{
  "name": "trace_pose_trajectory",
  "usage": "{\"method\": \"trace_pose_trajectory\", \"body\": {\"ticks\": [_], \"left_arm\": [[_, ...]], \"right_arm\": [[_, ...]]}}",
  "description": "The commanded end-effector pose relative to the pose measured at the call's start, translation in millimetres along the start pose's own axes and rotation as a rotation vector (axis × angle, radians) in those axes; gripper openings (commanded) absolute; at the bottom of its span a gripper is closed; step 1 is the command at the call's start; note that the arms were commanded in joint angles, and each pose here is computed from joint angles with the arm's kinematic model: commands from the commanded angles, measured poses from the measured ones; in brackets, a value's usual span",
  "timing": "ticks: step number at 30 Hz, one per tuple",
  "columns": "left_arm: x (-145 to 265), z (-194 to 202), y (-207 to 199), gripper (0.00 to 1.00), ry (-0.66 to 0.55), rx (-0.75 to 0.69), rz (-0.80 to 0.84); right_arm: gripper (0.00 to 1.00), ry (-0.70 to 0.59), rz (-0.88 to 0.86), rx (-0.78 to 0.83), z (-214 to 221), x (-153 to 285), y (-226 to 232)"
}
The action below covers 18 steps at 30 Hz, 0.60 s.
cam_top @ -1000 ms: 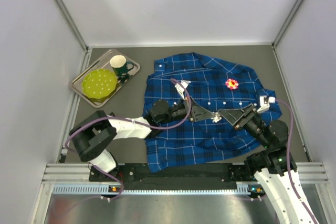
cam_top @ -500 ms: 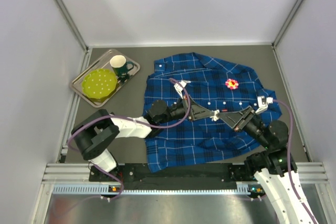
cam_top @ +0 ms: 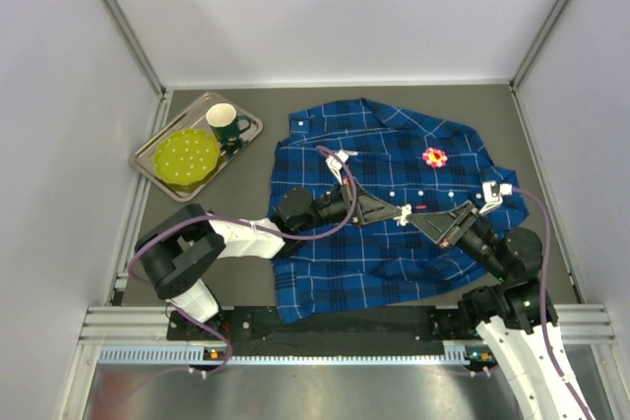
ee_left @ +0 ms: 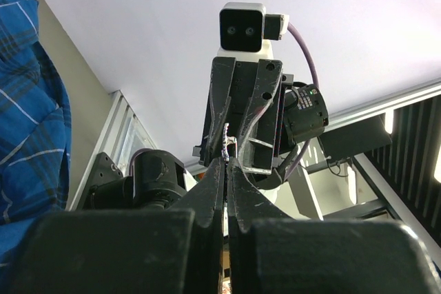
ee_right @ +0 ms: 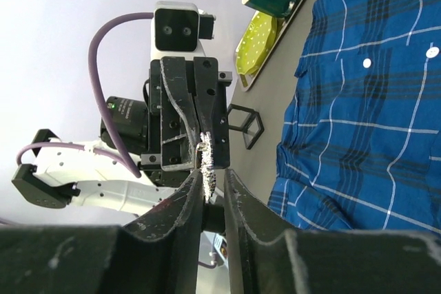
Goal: Remove the brooch from the garment
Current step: Pass from the left arm to the right
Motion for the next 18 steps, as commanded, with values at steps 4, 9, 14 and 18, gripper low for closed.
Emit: {"method": "trace_pose_trajectory", "body": {"ticks": [4,9,14,18], "left_arm": [[1,1,-10,0.00,0.011,-0.020,0.062],[6,0,-12,0.00,0.009,-0.037,0.053],[23,-15,-11,0.25,-0.046,-0.048,0.028],[25,-17,-16,0.34,-0.056,-0.057,0.032]], "right_arm": [[0.10,0.018,-0.019,0.000,1,-2,2],[0.00,0.023,-0.029,0.035,0,-2,5],[0.00,0.034,-0.037,0.039,2,-3,3],[0.00,0.040,-0.057,0.046,3,-4,5]]}}
Point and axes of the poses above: each gripper's point midway between its finger pads, its own x axis back along the fingers, its own y axis along the line the jaws close on, z = x × y, the point moved 4 cm from there along x, back along the fingers, and after that the axes turned 4 degrees about x, right-handed, at the moved point
